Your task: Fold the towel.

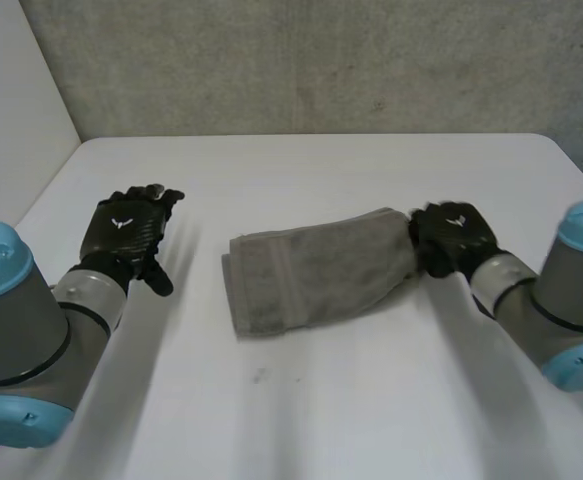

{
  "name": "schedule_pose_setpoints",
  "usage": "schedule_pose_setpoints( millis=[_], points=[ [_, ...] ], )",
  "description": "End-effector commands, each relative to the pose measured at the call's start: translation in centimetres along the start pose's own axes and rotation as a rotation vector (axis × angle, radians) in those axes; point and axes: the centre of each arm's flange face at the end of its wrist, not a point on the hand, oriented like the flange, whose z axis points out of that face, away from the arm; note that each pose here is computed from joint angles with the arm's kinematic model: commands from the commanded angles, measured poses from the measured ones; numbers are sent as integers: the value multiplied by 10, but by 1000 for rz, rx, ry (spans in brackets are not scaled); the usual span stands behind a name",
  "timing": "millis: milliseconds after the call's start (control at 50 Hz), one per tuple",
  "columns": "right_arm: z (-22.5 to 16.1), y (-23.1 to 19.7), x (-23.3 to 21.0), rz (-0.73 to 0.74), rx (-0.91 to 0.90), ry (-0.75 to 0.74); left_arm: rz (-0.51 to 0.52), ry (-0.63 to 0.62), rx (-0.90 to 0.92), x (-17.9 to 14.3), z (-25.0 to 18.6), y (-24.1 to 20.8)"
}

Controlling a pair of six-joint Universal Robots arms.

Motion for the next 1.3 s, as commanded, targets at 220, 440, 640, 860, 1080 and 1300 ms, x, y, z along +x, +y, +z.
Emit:
schedule_pose_setpoints(
  millis=[220, 440, 640, 860, 1080, 1300],
  points=[
    [-11, -25, -190, -71, 126, -462, -3, -17, 20, -6, -5, -8],
    [-11, -61, -166, 0, 164, -351, -51, 1, 81, 0, 1, -27],
    [1, -78, -80, 267, 50, -146, -204, 169, 100, 58, 24, -47],
    [25, -29, -72, 298, -130, -131, -210, 267, -90, 111, 51, 6],
    [35, -13, -83, 222, -152, -192, -199, 216, -165, 101, 56, 30],
    [38, -4, -101, 201, -210, -239, -102, 147, -262, 86, 41, 40]
  ],
)
